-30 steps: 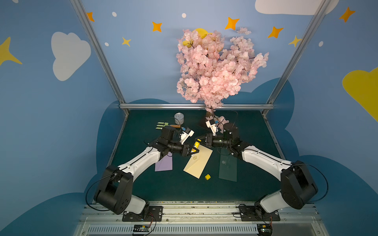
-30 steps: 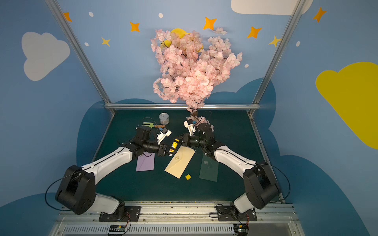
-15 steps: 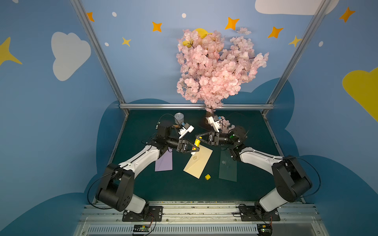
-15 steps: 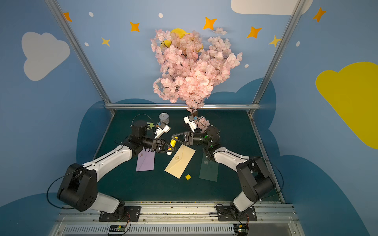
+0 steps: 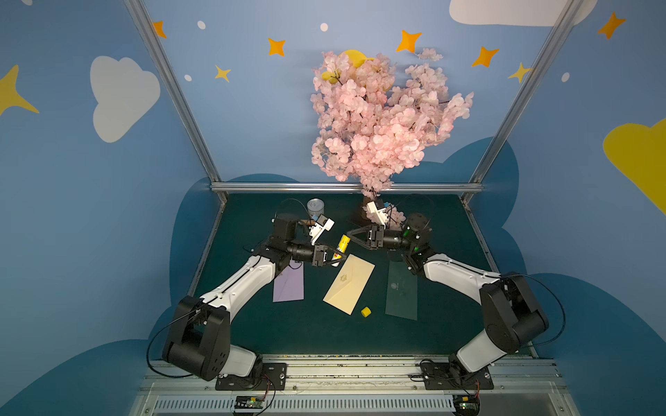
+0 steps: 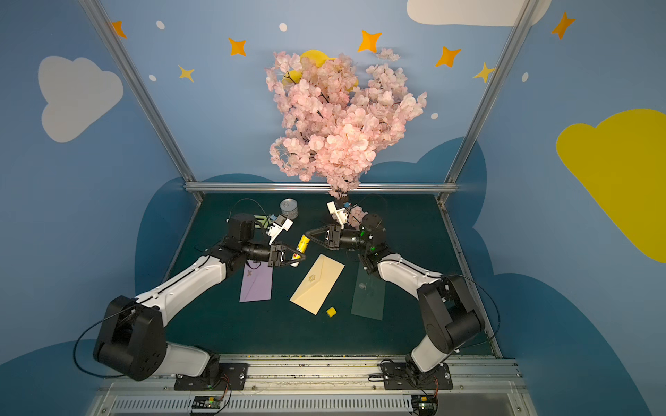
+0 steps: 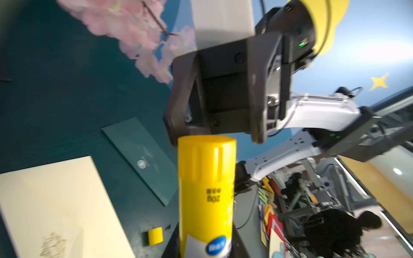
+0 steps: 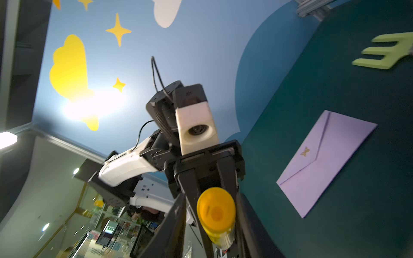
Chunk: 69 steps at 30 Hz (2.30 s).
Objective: Seal the envelope with a glue stick
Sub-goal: Screw the glue stick.
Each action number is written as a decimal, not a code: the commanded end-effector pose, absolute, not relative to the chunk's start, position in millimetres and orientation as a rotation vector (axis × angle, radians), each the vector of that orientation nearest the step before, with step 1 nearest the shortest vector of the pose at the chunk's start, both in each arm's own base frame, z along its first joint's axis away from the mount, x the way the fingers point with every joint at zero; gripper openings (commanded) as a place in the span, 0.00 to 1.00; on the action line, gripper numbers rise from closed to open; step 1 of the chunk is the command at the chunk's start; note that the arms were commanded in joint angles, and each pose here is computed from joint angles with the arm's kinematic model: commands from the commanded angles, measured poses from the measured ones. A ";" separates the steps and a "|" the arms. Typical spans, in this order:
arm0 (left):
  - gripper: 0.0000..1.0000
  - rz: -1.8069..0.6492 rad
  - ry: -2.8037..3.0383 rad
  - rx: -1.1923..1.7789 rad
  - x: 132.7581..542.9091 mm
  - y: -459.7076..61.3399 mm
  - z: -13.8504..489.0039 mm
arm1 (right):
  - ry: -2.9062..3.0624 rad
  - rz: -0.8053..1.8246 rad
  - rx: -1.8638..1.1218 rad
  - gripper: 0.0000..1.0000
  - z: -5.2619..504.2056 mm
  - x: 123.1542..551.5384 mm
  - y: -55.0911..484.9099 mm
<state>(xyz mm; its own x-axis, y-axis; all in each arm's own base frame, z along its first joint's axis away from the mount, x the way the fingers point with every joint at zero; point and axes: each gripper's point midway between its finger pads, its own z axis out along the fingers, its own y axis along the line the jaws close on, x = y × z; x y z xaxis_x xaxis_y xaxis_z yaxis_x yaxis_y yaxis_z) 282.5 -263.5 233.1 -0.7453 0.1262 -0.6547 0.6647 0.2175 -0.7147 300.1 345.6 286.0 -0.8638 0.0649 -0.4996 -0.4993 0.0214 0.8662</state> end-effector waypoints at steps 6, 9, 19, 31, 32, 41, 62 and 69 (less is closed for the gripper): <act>0.03 -1.128 2.250 0.678 303.3 -248.7 180.4 | 2.238 1.602 -0.288 0.44 241.2 315.8 360.7; 0.02 -1.067 2.266 0.671 306.3 -248.3 176.3 | 2.288 1.555 -0.262 0.45 230.3 318.9 365.1; 0.02 -0.977 2.279 0.641 310.3 -246.0 173.8 | 2.353 1.471 -0.199 0.49 212.4 323.4 366.6; 0.02 -1.013 2.260 0.658 307.4 -252.0 178.9 | 2.324 1.593 -0.205 0.40 212.7 320.0 379.1; 0.02 -1.019 2.259 0.663 306.2 -253.2 179.4 | 2.324 1.594 -0.202 0.40 212.1 320.6 378.8; 0.03 -1.043 2.239 0.654 304.2 -254.2 183.2 | 2.307 1.620 -0.208 0.27 214.3 321.0 380.6; 0.03 -1.846 1.873 0.785 260.2 -250.9 277.4 | 1.595 2.097 -0.696 0.19 328.9 268.0 365.6; 0.02 -1.960 1.836 0.853 253.6 -247.8 290.9 | 1.531 2.128 -0.815 0.21 339.9 255.6 364.2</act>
